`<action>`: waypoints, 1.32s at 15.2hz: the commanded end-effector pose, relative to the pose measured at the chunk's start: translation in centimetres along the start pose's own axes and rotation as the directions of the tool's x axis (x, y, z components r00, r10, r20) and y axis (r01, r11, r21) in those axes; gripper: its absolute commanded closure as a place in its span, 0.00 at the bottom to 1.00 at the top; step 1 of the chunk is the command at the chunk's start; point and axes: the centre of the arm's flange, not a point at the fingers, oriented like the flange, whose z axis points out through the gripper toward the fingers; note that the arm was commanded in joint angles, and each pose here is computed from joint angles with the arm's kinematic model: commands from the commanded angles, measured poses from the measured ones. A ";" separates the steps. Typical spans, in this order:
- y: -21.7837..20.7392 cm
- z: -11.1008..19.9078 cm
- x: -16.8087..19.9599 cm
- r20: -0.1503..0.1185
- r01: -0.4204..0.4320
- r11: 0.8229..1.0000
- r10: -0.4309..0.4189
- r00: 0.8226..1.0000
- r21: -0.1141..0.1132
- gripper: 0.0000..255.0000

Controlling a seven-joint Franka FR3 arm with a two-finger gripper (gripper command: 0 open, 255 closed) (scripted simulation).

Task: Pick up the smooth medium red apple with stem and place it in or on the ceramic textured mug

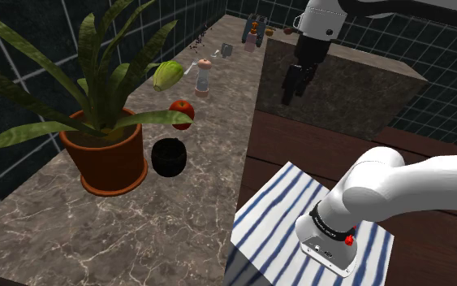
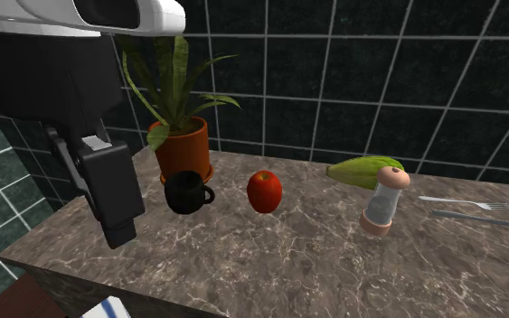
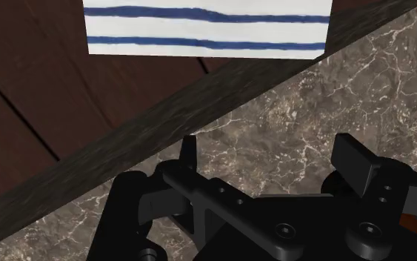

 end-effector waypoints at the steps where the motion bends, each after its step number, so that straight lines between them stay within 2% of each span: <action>1: 0.0 0.0 0.0 0.000 0.000 1.000 0.000 1.000 0.000 0.00; 10: -1.5 2.8 11.7 0.016 0.110 0.993 -0.109 0.994 -0.031 0.00; 20: -4.5 6.1 24.4 0.037 0.231 0.971 -0.229 0.973 -0.063 0.00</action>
